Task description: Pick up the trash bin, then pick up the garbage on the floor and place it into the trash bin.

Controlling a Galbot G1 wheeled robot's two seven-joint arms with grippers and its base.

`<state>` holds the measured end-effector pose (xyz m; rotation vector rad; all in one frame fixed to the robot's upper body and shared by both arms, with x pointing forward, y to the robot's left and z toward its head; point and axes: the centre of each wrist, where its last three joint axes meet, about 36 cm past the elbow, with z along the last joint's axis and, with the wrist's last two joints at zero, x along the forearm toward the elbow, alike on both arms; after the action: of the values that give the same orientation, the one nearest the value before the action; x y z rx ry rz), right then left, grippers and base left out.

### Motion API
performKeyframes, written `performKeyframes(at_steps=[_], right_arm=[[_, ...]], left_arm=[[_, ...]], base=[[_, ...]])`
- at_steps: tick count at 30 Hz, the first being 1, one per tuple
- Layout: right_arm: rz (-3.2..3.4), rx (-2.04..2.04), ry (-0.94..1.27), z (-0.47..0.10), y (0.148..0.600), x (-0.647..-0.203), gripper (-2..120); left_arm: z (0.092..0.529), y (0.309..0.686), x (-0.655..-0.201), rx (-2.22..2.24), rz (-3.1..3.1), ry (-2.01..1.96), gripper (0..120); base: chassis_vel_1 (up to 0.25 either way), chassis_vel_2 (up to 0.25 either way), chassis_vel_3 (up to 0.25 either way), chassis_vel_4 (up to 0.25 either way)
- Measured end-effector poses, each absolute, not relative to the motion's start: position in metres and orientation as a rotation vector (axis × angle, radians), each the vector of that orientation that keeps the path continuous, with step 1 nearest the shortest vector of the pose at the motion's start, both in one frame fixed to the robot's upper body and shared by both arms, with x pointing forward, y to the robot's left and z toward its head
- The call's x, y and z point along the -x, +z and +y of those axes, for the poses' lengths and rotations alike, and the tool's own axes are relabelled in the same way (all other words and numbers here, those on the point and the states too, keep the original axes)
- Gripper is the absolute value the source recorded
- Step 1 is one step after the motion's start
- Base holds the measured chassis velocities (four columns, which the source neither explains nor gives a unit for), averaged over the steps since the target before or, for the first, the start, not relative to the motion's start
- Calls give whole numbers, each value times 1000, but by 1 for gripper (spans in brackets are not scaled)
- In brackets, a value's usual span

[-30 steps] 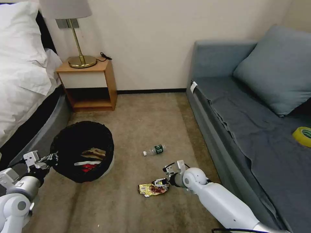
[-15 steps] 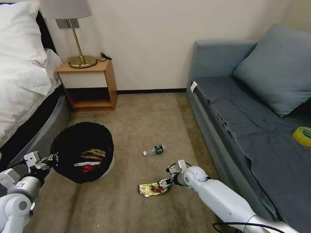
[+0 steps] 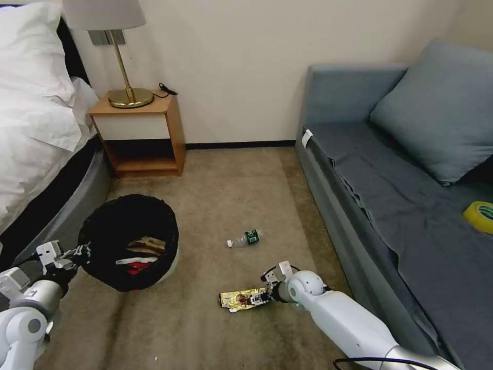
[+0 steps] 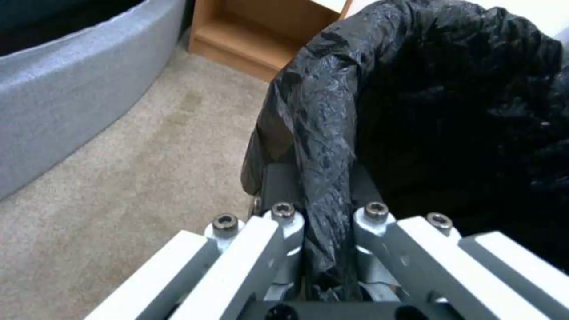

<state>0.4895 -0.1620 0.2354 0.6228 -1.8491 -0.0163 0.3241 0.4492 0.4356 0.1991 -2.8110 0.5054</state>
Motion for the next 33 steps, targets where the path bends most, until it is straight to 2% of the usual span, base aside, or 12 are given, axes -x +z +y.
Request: performKeyframes(at_steps=[9, 18, 33], right_arm=[[-1860, -629, -24, -160, 235, -486, 100], [-1909, -579, -42, -188, 251, -498, 100], [-1880, -613, -64, -161, 229, -481, 100]], left_arm=[[450, 436, -325, -195, -2812, 502, 4], [451, 435, -324, -201, -2819, 508, 4], [457, 435, -321, -214, -2821, 499, 4]], base=[[0, 0, 0, 0], [0, 0, 0, 0], [0, 0, 0, 0]])
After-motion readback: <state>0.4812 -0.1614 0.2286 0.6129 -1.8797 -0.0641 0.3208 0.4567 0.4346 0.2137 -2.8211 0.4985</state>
